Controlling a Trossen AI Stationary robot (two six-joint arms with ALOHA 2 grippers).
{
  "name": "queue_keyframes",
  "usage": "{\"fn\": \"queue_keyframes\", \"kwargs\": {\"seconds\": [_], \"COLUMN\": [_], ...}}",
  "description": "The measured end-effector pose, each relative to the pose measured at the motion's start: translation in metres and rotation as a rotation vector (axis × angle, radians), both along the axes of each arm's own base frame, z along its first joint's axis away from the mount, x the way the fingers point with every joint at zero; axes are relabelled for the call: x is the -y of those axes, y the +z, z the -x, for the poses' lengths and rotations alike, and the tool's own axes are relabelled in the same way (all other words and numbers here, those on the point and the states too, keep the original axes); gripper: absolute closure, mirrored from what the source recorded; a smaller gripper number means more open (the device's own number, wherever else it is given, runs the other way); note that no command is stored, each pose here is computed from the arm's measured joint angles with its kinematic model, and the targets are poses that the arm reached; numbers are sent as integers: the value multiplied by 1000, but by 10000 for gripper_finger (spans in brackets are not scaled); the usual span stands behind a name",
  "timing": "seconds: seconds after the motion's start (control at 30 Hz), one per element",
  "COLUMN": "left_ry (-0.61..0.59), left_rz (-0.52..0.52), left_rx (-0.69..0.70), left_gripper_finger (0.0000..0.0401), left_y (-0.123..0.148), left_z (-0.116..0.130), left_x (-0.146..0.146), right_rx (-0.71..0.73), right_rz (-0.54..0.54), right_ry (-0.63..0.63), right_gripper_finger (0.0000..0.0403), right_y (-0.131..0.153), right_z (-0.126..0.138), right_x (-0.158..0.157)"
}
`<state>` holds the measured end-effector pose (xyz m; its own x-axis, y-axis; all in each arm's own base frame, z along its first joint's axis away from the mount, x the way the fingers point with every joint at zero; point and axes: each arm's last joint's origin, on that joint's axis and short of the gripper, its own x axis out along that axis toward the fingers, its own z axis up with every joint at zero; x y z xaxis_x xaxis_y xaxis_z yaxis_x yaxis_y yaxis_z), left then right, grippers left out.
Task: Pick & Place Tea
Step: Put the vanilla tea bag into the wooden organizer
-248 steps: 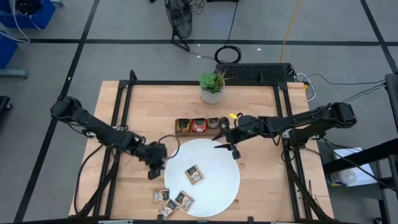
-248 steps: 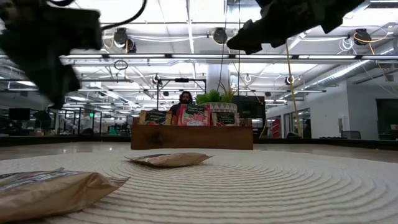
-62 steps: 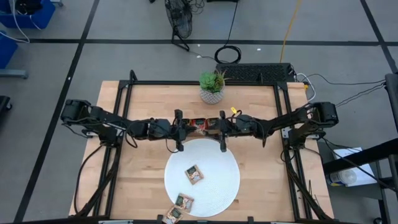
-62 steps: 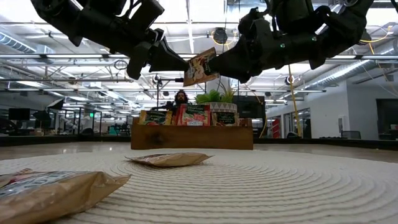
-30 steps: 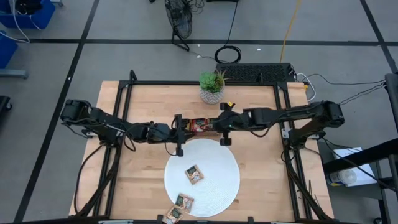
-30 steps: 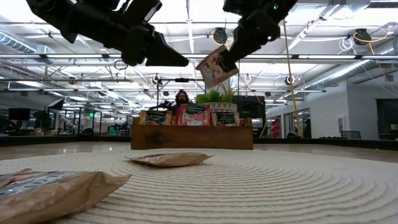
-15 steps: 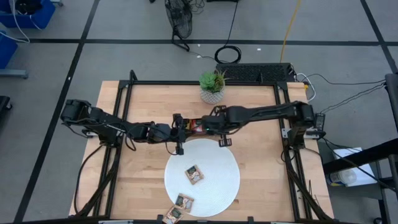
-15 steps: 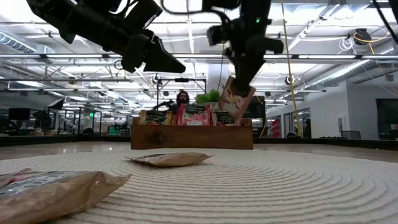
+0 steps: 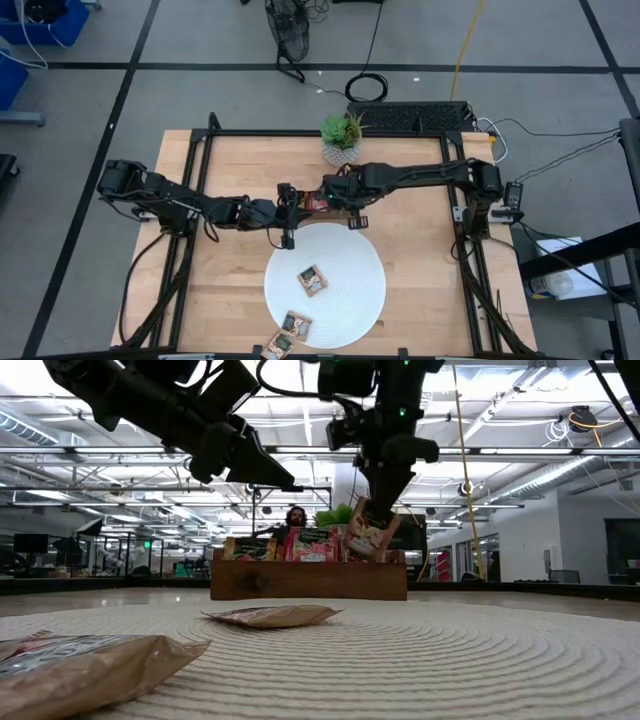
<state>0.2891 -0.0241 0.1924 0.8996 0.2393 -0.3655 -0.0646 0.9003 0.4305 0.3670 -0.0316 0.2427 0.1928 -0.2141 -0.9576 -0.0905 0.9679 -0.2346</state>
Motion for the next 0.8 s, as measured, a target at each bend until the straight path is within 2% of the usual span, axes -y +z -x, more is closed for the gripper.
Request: {"fn": "queue_keyframes", "kwargs": {"seconds": [0.4,0.8], "left_ry": [0,2], "left_rz": [1,7], "left_rx": [2,8], "left_gripper_finger": [371,370], "left_y": [0,1], "left_z": [0,0], "left_x": [0,0], "right_rx": [-29,42], "right_rz": [-26,-15], "right_ry": [-11,0], "right_gripper_finger": [403,403], "right_y": [-21,-21], "right_z": [6,-1], "right_x": [2,3]}}
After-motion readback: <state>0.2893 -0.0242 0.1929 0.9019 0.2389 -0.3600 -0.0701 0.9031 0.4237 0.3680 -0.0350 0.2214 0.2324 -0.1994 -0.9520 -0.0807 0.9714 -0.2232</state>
